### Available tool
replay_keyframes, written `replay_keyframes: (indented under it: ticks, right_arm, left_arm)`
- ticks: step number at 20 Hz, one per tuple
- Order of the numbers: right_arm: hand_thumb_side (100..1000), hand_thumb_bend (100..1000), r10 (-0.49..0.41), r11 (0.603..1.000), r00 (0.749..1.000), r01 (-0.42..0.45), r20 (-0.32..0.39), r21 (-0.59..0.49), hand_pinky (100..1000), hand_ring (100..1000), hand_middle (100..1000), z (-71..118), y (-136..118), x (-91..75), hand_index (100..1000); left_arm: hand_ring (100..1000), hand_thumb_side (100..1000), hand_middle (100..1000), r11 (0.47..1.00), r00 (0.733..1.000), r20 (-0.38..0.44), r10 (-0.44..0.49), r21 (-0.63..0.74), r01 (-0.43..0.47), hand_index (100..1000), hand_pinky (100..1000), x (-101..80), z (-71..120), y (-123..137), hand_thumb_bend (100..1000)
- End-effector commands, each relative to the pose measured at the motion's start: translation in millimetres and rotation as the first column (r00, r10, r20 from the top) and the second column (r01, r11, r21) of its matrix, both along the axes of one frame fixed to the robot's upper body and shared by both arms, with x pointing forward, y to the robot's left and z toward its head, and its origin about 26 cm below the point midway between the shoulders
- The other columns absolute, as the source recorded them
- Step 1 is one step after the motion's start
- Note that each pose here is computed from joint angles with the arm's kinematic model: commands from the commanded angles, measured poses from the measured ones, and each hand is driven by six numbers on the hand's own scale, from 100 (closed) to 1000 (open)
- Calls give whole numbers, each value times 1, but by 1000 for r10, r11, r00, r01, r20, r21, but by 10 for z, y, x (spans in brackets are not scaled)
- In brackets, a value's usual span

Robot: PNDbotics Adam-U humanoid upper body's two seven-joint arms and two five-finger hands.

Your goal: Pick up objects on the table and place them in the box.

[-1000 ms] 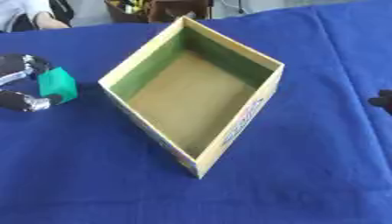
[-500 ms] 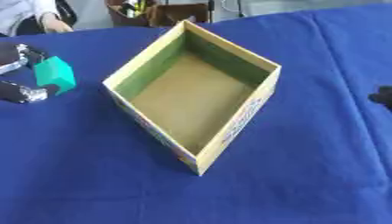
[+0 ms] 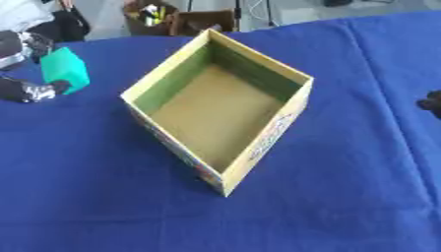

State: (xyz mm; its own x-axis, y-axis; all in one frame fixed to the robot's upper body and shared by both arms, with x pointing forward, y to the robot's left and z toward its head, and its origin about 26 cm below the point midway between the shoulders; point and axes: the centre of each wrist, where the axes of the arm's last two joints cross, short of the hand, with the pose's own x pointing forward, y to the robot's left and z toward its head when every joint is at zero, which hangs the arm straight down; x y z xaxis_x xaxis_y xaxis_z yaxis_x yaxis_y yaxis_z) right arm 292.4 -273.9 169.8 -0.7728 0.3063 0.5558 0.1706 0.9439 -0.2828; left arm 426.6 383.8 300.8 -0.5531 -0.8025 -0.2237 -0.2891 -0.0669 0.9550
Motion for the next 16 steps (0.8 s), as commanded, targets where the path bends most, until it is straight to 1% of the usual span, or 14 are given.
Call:
replay_keyframes:
  ticks: [1, 7, 13, 16]
  right_arm:
    - [848, 100, 0, 1000, 1000, 0, 21, -8, 944, 912, 711, 63, -42, -20, 845]
    - [848, 100, 14, 1000, 1000, -15, 22, 1, 944, 911, 711, 83, -26, -10, 845]
    - [848, 100, 49, 998, 998, -49, 33, 24, 946, 912, 712, 146, 33, 21, 846]
    - [848, 100, 63, 997, 997, -64, 36, 31, 946, 912, 712, 166, 52, 30, 846]
  left_arm:
    - [578, 877, 567, 998, 997, 47, -56, -9, 57, 698, 497, -24, 243, -137, 100]
    - [565, 863, 548, 982, 982, 77, -173, -66, 178, 678, 487, 17, 418, -523, 100]
    - [566, 865, 534, 972, 973, 98, -211, -87, 219, 669, 484, 67, 536, -850, 100]
    - [566, 865, 534, 972, 971, 110, -211, -79, 220, 669, 484, 75, 545, -938, 100]
